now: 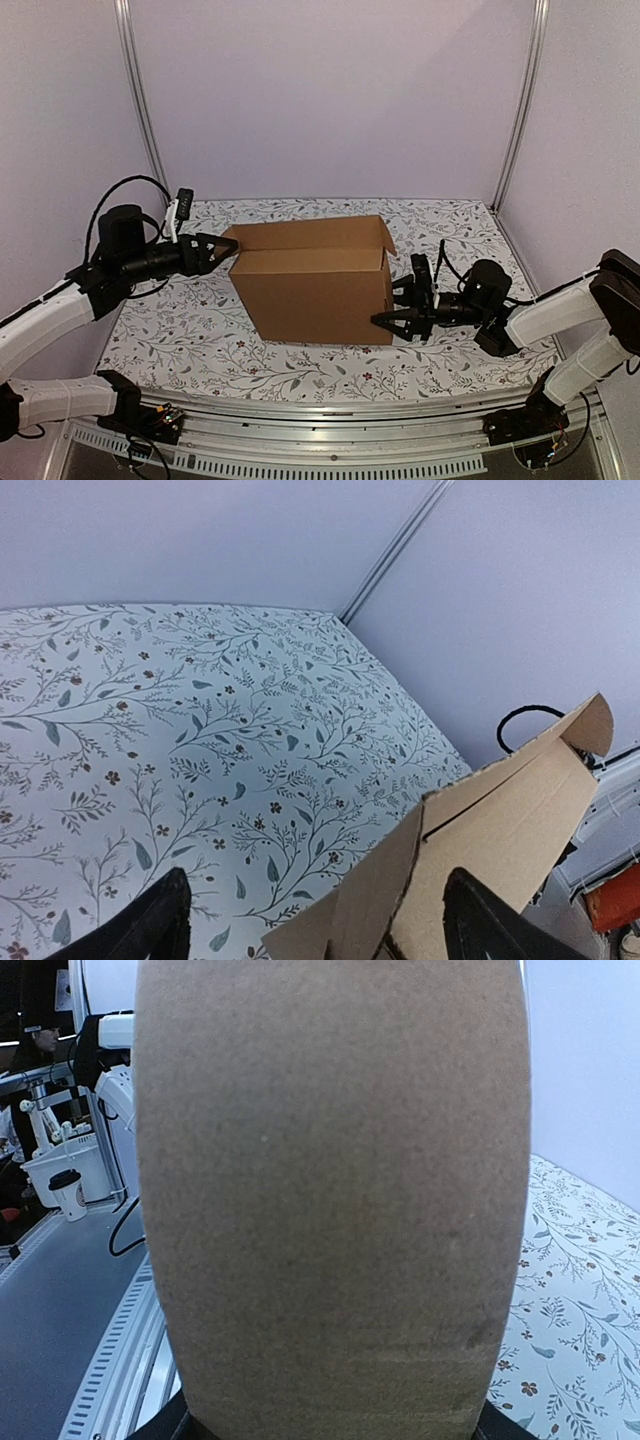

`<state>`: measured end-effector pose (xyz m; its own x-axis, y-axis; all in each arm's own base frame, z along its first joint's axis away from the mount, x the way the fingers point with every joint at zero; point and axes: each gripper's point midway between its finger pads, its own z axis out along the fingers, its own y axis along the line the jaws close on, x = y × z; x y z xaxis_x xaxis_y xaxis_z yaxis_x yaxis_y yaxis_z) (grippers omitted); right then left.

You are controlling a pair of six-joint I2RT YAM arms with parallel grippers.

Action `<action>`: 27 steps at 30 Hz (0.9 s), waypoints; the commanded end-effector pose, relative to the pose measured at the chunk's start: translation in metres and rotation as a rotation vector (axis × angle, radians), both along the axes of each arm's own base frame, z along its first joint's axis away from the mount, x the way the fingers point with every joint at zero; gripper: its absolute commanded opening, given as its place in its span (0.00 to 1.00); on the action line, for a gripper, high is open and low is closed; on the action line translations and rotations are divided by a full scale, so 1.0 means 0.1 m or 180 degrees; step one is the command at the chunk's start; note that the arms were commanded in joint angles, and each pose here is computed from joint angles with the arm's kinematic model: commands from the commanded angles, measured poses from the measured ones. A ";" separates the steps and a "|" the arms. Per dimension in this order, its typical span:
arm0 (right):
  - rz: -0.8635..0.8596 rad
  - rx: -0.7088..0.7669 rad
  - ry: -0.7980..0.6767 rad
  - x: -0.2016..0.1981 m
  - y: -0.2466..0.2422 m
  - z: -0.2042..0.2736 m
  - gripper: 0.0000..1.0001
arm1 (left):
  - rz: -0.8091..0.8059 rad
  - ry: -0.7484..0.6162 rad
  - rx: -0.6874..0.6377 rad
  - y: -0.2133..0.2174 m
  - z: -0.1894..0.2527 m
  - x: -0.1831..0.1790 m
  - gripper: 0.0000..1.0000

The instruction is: Fold the paper box

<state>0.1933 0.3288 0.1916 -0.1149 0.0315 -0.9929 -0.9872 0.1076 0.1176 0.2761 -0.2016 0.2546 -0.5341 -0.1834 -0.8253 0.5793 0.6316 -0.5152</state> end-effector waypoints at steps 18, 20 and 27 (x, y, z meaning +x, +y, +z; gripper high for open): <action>0.0038 -0.0031 0.0017 0.00 0.00 0.07 0.26 | -0.0328 0.0071 0.0436 -0.17 0.05 -0.16 0.36; 0.0029 -0.0048 0.0015 0.00 0.00 0.07 0.26 | -0.0325 0.0079 0.0481 -0.18 0.03 -0.15 0.33; 0.0003 -0.0081 -0.0029 0.01 -0.01 0.08 0.26 | -0.0300 0.0214 0.0720 -0.16 -0.08 -0.16 0.24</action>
<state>0.1890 0.3272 0.1809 -0.1619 -0.0244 -0.9865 -0.9820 0.1022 0.1586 0.2636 -0.2173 0.2532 -0.5769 0.0027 -0.8168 0.6157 0.6586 -0.4327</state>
